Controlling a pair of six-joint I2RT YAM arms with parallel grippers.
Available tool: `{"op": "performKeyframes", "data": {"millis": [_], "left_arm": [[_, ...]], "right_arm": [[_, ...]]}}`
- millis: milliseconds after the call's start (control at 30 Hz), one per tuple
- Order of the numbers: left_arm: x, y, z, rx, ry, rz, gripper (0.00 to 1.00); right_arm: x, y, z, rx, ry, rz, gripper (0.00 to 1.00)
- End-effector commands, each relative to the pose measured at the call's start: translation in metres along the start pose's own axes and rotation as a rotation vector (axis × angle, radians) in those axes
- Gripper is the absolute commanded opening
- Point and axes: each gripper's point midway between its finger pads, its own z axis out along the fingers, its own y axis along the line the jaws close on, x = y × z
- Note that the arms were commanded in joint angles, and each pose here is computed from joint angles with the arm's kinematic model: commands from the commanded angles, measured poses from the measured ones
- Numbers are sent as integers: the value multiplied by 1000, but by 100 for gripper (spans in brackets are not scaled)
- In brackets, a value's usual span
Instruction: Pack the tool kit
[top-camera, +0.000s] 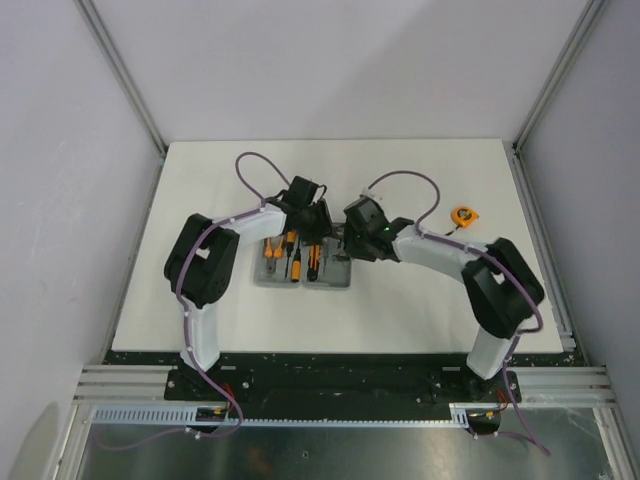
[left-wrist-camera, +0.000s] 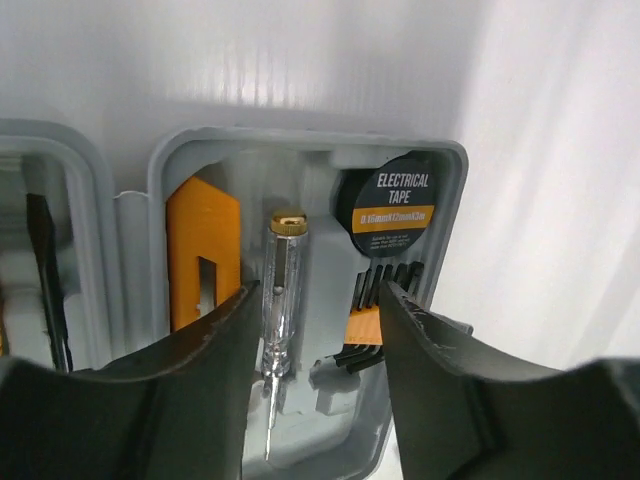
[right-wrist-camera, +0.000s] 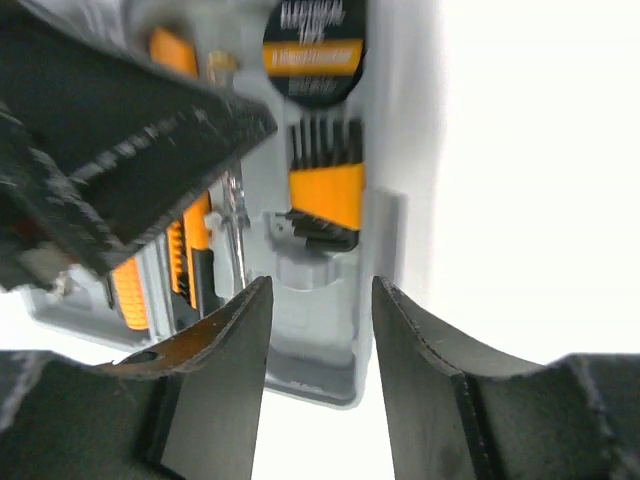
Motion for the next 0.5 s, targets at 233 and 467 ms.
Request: {"op": "performKeyframes", "data": {"millis": [233, 467], "left_arm": [[-23, -11, -68, -14, -58, 85, 89], [-43, -19, -98, 37, -124, 124, 98]], "right_arm": [[-72, -79, -89, 286, -268, 168, 70], [-100, -150, -91, 437, -279, 266, 99]]}}
